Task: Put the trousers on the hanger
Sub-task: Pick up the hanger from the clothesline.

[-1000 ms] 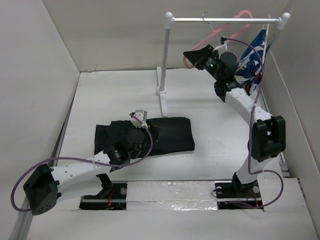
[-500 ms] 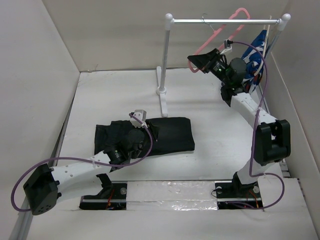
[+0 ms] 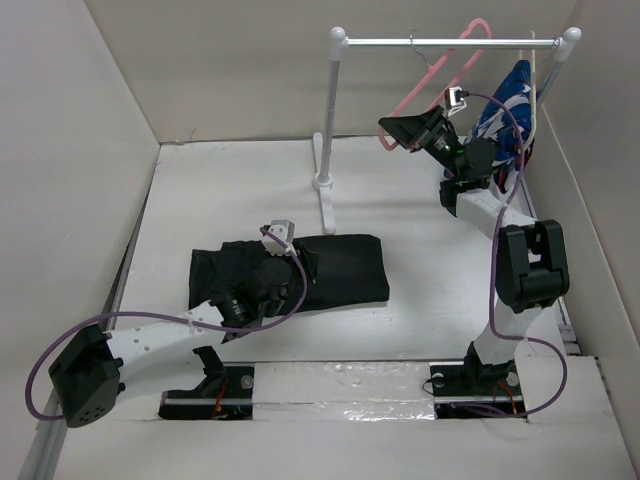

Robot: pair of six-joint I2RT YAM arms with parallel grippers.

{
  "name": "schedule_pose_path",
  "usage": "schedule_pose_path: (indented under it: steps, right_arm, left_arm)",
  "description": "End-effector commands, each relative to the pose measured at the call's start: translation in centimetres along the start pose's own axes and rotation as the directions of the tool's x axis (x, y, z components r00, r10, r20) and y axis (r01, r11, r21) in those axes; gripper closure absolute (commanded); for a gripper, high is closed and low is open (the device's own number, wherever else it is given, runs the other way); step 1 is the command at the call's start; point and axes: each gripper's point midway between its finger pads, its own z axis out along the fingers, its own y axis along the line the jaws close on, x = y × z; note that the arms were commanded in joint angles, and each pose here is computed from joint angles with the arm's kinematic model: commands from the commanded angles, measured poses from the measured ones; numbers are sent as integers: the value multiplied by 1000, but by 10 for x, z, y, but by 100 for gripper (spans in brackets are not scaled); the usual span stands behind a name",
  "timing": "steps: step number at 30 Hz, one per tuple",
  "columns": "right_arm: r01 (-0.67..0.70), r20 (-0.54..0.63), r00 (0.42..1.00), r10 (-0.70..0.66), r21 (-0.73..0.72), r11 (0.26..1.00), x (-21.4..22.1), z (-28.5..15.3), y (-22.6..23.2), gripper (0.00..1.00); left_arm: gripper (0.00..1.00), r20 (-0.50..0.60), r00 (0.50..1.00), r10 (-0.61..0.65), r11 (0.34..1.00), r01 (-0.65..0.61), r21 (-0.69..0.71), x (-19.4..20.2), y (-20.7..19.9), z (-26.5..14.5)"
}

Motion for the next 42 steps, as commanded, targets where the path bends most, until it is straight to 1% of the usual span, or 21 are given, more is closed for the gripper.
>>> schedule_pose_path:
  steps: [1,3,5,7,12,15,21,24,26,29,30,31,32,33,34,36,37,38,40,41,42]
  right_arm:
    - [186,20,982,-188,-268,945,3,-10,64,100]
    - [151,2,988,-156,-269,951,11,-11,57,100]
    - [147,-4,988,-153,-257,955,14,-13,52,100]
    - [136,-14,990,-143,-233,963,18,-15,45,100]
    - [116,-46,991,-127,-195,974,27,-19,27,100]
    - [104,-65,991,-116,-161,981,37,-25,13,100]
    - [88,-118,988,-98,-86,992,62,-43,-17,100]
    - [66,-151,986,-73,-47,997,83,-56,-32,100]
    - [61,-181,981,-67,-41,997,97,-64,-35,100]
    - [42,-231,972,-48,-29,999,132,-81,-37,100]
    - [50,-241,969,-55,-24,998,141,-87,-38,100]
    - [31,-266,964,-32,-8,1000,159,-98,-38,100]
    - [29,-273,962,-29,-4,1000,167,-103,-37,100]
    - [35,-281,959,-33,0,999,176,-109,-37,100]
    - [23,-300,954,-18,14,1000,193,-121,-36,100]
    - [14,-314,950,-7,20,1000,208,-131,-32,100]
    - [14,-317,948,-10,10,1000,213,-134,-28,100]
    - [-5,-335,942,9,12,1000,227,-142,-22,100]
    - [0,-331,944,-6,-18,1000,232,-148,-13,100]
    - [-7,-337,941,-1,-24,1000,237,-150,-9,100]
    - [-17,-350,937,9,-19,1000,244,-155,-7,100]
  left_arm:
    - [74,55,998,-16,1000,15,18,-17,-7,0]
    - [74,58,998,-13,1000,13,16,-18,-7,0]
    - [73,62,998,-14,1000,13,17,-19,-7,-1]
    - [70,69,998,-15,1000,14,14,-20,-6,-1]
    - [69,77,997,-12,1000,12,1,-21,-2,-2]
    - [67,83,996,-13,1000,13,-2,-22,-2,-2]
    - [67,96,995,-12,1000,12,2,-24,-2,-2]
    - [67,128,992,-21,999,17,33,-33,-6,-7]
    - [67,147,988,-45,998,37,53,-46,-10,-11]
    - [65,133,987,-92,984,70,166,-64,-35,-18]
    - [62,127,987,-101,977,75,198,-69,-42,-20]
    - [60,138,984,-114,972,82,220,-80,-50,-22]
    - [59,130,985,-117,971,86,225,-81,-54,-20]
    - [56,124,985,-121,966,88,242,-84,-60,-20]
    - [55,116,985,-128,962,95,255,-87,-68,-16]
    - [50,83,989,-125,953,97,288,-84,-80,-11]
    - [50,82,988,-135,946,104,307,-88,-88,-8]
    - [49,45,992,-120,949,102,297,-74,-90,3]
    - [49,6,992,-130,936,120,332,-66,-103,12]
    - [49,-33,993,-115,941,119,316,-50,-103,23]
    - [49,-59,992,-113,934,127,333,-43,-108,27]
